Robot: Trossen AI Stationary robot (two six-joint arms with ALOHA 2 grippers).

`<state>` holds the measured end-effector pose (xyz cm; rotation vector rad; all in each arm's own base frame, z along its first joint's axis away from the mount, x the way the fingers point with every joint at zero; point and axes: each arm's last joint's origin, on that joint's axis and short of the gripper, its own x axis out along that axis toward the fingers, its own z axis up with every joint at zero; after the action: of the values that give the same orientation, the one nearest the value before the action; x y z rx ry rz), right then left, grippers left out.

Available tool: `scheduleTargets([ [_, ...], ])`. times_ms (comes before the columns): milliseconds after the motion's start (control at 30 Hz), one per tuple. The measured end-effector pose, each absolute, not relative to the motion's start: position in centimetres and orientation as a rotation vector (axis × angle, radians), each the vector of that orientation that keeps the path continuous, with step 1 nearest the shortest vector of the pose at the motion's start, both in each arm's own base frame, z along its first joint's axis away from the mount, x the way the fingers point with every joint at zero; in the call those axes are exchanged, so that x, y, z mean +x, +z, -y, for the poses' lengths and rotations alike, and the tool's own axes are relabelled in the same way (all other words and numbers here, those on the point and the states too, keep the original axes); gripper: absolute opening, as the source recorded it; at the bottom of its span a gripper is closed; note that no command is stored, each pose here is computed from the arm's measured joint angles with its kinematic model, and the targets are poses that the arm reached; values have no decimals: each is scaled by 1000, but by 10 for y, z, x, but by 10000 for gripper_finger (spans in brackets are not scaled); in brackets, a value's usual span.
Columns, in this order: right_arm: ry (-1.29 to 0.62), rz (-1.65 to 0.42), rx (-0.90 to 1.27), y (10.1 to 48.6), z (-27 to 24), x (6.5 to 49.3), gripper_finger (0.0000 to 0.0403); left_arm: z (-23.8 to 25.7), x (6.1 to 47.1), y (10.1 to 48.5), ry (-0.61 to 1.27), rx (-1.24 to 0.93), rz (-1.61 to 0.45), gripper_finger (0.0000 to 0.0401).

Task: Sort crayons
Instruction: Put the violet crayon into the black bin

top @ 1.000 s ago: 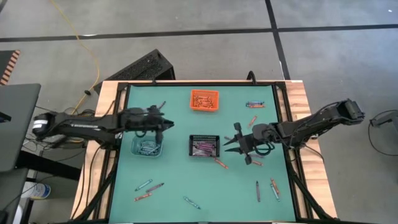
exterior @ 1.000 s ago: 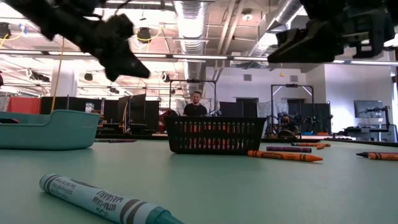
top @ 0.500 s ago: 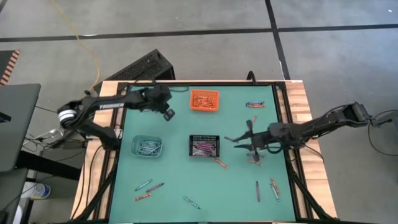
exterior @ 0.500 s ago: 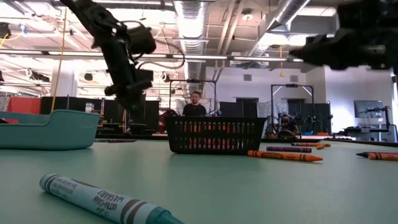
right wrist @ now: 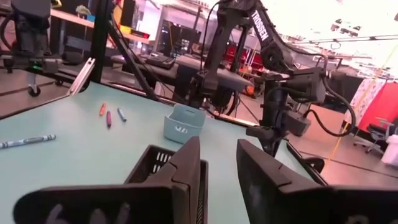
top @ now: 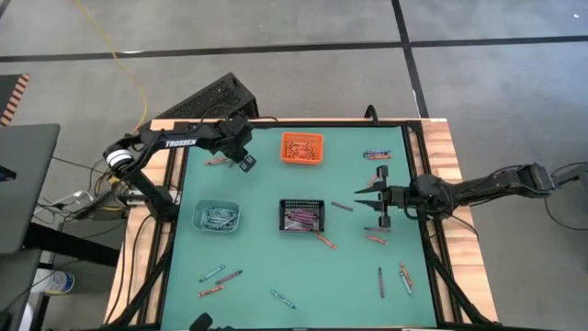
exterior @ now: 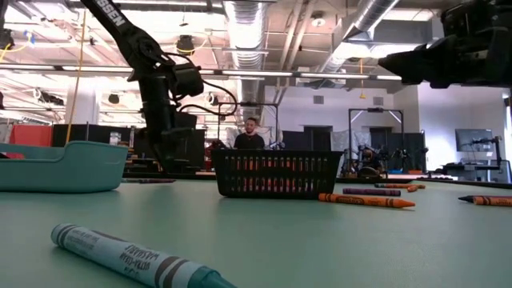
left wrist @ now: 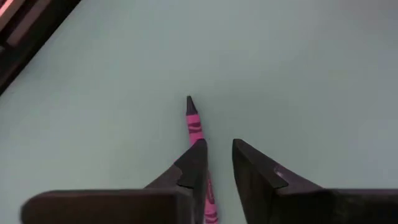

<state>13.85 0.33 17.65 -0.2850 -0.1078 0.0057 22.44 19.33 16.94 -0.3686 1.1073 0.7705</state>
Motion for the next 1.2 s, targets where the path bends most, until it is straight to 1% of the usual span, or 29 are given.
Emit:
scheduleTargets([
  [267, 9, 106, -260, 176, -3, 139, 107, -196, 222, 169, 804, -353, -1117, 158],
  [367, 9, 106, -258, 176, -3, 139, 107, -201, 219, 170, 817, -363, -1102, 181],
  [433, 9, 106, -255, 176, -3, 139, 107, -205, 217, 171, 812, -374, -1080, 189],
  [567, 11, 106, -252, 176, -4, 139, 107, -211, 215, 168, 789, -394, -1006, 192],
  [967, 12, 104, -250, 176, -4, 139, 107, -202, 201, 138, 788, -357, -974, 192],
  [1067, 12, 105, -251, 176, -4, 139, 107, -201, 200, 136, 781, -345, -978, 181],
  [1200, 12, 106, -250, 176, -4, 139, 107, -197, 196, 131, 772, -349, -999, 148],
])
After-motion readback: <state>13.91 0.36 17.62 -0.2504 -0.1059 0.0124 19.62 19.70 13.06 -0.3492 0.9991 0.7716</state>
